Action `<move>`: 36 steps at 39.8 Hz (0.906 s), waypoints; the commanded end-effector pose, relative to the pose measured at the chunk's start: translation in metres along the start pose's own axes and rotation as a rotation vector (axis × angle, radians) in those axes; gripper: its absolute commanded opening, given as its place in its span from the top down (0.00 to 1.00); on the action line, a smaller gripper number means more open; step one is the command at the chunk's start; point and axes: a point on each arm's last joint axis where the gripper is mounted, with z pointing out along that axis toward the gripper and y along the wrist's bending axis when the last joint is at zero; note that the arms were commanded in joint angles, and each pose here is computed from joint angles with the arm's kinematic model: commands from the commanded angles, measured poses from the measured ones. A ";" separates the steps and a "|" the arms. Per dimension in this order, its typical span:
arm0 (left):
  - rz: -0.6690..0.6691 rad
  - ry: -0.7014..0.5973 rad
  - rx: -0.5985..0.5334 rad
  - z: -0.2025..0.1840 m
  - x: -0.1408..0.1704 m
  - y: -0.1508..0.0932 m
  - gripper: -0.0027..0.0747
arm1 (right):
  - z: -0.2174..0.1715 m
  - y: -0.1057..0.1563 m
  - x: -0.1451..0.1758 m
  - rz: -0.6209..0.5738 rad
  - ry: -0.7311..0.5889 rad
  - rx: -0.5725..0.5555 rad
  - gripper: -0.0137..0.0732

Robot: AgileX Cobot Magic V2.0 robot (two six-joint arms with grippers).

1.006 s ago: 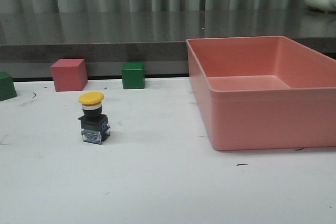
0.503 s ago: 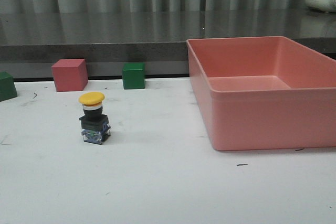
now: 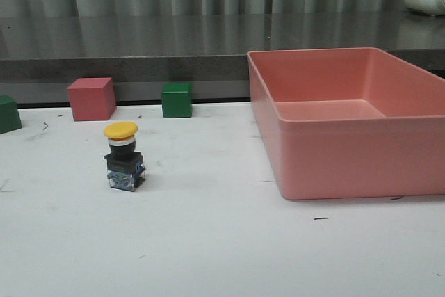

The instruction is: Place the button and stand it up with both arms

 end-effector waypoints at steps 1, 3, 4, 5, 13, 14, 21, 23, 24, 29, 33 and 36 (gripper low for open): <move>-0.009 -0.100 0.006 -0.002 -0.006 0.000 0.99 | -0.002 0.001 -0.014 -0.031 -0.086 0.000 0.92; -0.009 -0.100 0.006 -0.002 -0.006 0.000 0.99 | -0.002 0.001 -0.014 -0.031 -0.086 0.000 0.92; -0.009 -0.100 0.006 -0.002 -0.006 0.000 0.99 | -0.002 0.001 -0.014 -0.031 -0.086 0.000 0.92; -0.009 -0.100 0.006 -0.002 -0.006 0.000 0.99 | -0.002 0.001 -0.014 -0.031 -0.086 0.000 0.92; -0.009 -0.100 0.006 -0.002 -0.006 0.000 0.99 | -0.002 0.001 -0.014 -0.031 -0.086 0.000 0.92; -0.009 -0.100 0.006 -0.002 -0.006 0.000 0.99 | -0.002 0.001 -0.014 -0.031 -0.086 0.000 0.92; -0.009 -0.100 0.006 -0.002 -0.006 0.000 0.99 | -0.002 0.001 -0.013 -0.031 -0.085 0.000 0.92; -0.009 -0.100 0.006 -0.002 -0.006 0.000 0.99 | -0.001 0.001 -0.011 -0.032 -0.085 -0.002 0.92; -0.009 -0.100 0.006 -0.002 -0.006 0.000 0.99 | 0.000 0.001 -0.009 -0.033 -0.084 -0.003 0.92; -0.009 -0.100 0.006 -0.002 -0.006 0.000 0.99 | 0.006 0.001 0.004 -0.050 -0.168 0.006 0.92; -0.009 -0.100 0.006 -0.002 -0.006 0.000 0.99 | 0.013 0.000 0.022 -0.015 -0.268 0.036 0.92; -0.009 -0.100 0.006 -0.002 -0.006 0.000 0.99 | 0.017 -0.001 0.036 0.037 -0.319 0.063 0.92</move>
